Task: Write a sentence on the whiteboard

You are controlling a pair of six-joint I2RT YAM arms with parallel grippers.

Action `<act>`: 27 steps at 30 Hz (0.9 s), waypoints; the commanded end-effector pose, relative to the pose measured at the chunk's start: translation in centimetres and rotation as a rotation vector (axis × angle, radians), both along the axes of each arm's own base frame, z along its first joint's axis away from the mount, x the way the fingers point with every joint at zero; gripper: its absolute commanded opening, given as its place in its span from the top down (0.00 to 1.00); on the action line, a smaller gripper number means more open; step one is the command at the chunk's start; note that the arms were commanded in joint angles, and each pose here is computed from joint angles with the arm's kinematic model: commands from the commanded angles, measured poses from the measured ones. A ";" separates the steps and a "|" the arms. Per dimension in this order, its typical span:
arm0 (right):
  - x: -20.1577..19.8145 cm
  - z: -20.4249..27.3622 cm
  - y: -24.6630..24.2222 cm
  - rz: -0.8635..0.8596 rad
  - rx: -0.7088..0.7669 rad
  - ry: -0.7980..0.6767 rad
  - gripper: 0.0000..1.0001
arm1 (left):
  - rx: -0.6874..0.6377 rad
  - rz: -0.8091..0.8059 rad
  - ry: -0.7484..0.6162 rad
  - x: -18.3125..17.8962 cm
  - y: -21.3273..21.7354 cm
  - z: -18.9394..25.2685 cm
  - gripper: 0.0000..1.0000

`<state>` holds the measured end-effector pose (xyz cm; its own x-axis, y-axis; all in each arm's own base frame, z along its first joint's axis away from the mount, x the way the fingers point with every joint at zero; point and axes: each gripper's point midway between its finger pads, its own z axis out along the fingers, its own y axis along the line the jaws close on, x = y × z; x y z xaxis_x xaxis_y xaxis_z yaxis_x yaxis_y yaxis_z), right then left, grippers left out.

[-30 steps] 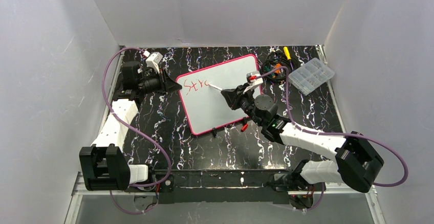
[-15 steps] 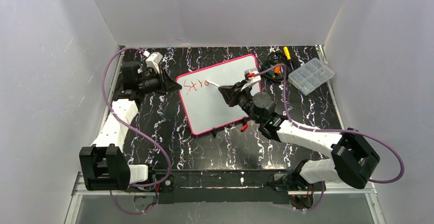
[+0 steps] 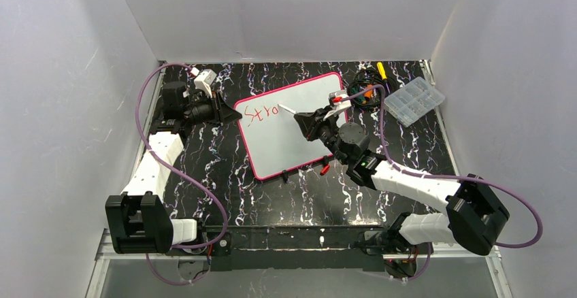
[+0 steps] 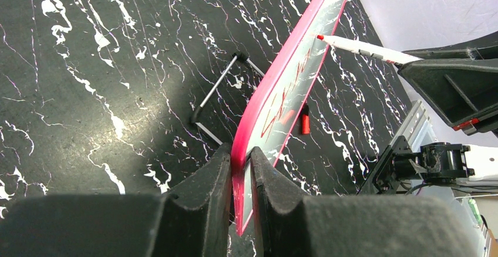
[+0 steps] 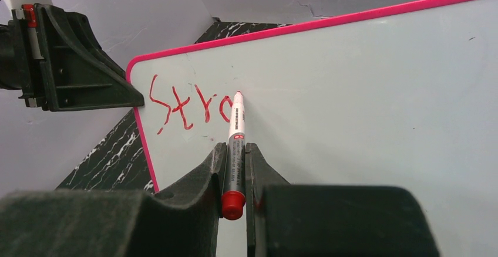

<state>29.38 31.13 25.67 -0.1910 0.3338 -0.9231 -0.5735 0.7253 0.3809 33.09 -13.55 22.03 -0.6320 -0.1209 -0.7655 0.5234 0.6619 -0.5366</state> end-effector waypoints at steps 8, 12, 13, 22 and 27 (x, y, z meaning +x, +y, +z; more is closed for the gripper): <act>0.3 -1.2 -0.9 -0.035 -0.024 0.020 0.99 | -0.004 -0.037 0.001 -1.3 -0.6 0.2 1.00; -0.3 -2.3 -1.1 -0.024 -0.018 0.055 0.99 | -0.004 -0.037 0.000 -1.3 -0.6 0.2 1.00; -0.4 -2.5 -1.1 -0.023 -0.017 0.062 0.99 | -0.004 -0.037 0.000 -1.3 -0.6 0.3 1.00; -0.4 -2.0 -1.0 -0.021 0.010 0.051 0.99 | -0.004 -0.037 0.001 -1.3 -0.6 0.2 1.00; 0.1 -0.6 -0.3 -0.018 0.049 0.016 0.99 | -0.003 -0.036 0.000 -1.3 -0.6 0.2 1.00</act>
<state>28.58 30.55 23.36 -0.2437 0.3343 -0.9104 -0.5545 0.7221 0.4137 33.12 -13.50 21.96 -0.6333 -0.1215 -0.7643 0.5194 0.6655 -0.5361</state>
